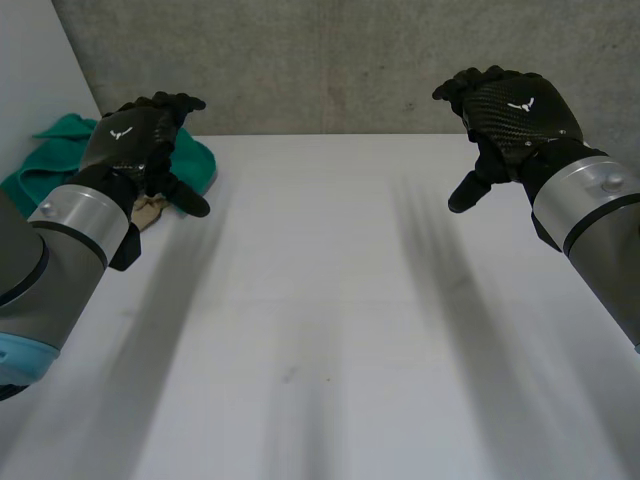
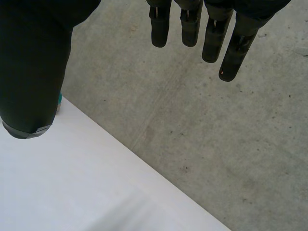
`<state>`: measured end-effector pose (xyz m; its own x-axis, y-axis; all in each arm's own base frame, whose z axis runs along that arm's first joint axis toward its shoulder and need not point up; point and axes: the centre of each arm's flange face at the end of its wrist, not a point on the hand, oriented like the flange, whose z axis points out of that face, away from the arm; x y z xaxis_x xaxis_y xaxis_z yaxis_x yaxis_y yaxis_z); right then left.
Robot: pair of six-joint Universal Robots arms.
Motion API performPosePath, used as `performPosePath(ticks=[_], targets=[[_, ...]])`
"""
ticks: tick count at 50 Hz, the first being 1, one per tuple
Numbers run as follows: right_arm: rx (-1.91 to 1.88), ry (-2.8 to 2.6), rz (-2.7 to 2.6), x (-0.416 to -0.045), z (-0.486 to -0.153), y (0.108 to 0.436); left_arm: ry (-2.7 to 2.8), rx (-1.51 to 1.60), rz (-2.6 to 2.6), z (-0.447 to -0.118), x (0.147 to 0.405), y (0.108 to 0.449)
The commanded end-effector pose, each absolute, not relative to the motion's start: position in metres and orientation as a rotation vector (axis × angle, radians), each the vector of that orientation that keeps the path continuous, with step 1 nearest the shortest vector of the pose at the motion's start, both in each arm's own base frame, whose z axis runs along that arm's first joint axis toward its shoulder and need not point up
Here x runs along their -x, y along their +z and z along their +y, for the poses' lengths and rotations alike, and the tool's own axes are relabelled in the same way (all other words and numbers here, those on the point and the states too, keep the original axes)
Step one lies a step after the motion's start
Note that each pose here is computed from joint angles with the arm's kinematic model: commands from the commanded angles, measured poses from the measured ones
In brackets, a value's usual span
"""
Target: Fold the laundry.
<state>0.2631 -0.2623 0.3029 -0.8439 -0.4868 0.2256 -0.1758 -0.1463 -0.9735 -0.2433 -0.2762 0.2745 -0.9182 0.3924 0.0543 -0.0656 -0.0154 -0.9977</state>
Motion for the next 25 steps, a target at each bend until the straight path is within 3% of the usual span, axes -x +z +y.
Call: performPosePath(ticks=[1, 7, 14, 20, 25], targets=[[0.754, -2.095, 1.896, -0.262, -0.263, 0.303, 2.001, 0.345, -1.945, -0.277, 0.244, 0.273], [0.759, -2.093, 1.895, -0.263, -0.263, 0.302, 2.015, 0.391, -1.974, -0.293, 0.248, 0.261], [0.763, -2.081, 1.905, -0.263, -0.262, 0.299, 2.076, 0.594, -2.082, -0.341, 0.256, 0.220], [0.762, -2.080, 1.913, -0.262, -0.264, 0.297, 2.209, 0.747, -2.211, -0.404, 0.226, 0.177], [0.766, -2.075, 1.922, -0.262, -0.266, 0.294, 2.391, 0.835, -2.140, -0.444, 0.221, 0.149]])
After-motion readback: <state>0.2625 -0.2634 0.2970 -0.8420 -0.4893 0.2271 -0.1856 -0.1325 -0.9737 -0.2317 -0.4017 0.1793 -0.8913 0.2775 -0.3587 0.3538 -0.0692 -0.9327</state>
